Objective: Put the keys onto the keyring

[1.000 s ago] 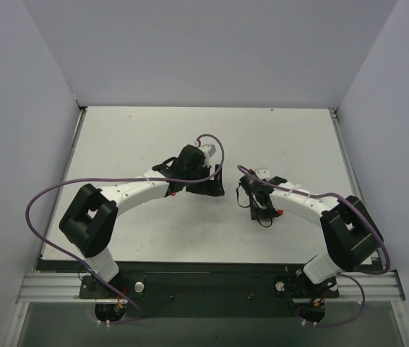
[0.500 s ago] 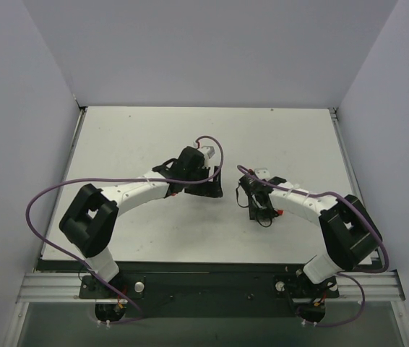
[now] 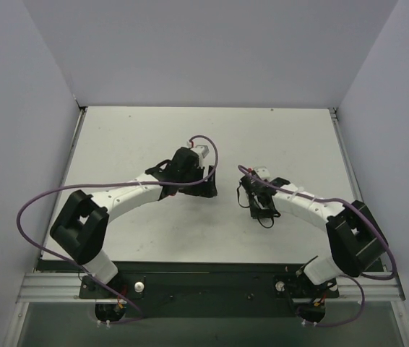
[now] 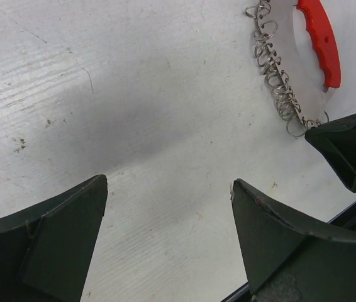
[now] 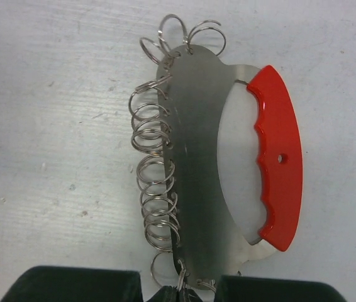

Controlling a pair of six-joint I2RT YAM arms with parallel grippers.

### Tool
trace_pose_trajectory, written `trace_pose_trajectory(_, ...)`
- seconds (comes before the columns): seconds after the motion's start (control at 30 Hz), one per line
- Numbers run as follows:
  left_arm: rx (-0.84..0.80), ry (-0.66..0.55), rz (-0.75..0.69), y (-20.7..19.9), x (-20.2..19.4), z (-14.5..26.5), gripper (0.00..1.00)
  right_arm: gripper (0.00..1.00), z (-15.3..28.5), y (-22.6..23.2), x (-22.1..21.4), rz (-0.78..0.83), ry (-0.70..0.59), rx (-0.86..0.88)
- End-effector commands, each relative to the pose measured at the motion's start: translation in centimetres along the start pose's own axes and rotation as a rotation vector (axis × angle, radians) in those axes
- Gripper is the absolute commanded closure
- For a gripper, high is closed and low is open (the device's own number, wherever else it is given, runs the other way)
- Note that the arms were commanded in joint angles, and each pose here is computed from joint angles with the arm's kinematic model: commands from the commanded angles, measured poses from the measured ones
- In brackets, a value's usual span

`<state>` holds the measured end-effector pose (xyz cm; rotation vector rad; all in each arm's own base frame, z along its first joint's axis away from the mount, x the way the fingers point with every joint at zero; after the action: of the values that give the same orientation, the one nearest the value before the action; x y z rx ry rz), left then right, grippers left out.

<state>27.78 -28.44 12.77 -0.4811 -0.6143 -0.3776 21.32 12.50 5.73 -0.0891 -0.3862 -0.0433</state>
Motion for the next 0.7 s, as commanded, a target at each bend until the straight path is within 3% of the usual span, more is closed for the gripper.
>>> trace_pose_trajectory(0.0,-0.008,-0.104,-0.017,0.1,1.7,2.1,0.11,1.00,2.8,0.5,1.0,0.085,-0.039,0.065)
trace_pose_trajectory(0.23,-0.071,-0.273,-0.057,-0.3,3.2,5.2,0.11,1.00,6.9,3.1,2.6,0.285,-0.112,0.340)
trace_pose_trajectory(0.33,-0.135,-0.398,-0.103,-1.1,4.3,7.6,0.11,1.00,9.0,3.7,3.4,0.345,-0.219,0.455)
trace_pose_trajectory(0.5,-0.271,-0.595,-0.241,-3.2,5.7,12.6,0.11,1.00,13.2,3.8,4.6,0.389,-0.373,0.624)
trace_pose_trajectory(0.67,-0.441,-0.697,-0.396,-5.6,5.3,16.2,0.12,1.00,16.6,4.6,4.0,0.516,-0.440,0.811)
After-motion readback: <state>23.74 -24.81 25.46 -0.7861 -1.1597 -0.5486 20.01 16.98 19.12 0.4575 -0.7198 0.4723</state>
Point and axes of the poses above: each gripper's point midway between its finger pads, its own z axis back along the fingers, its own y axis along the line the jaws close on, x = y × z, the point moved 4 cm from there along z, back along the fingers, and after that the axes turned 8 degrees about -z, right-handed, at the moved point
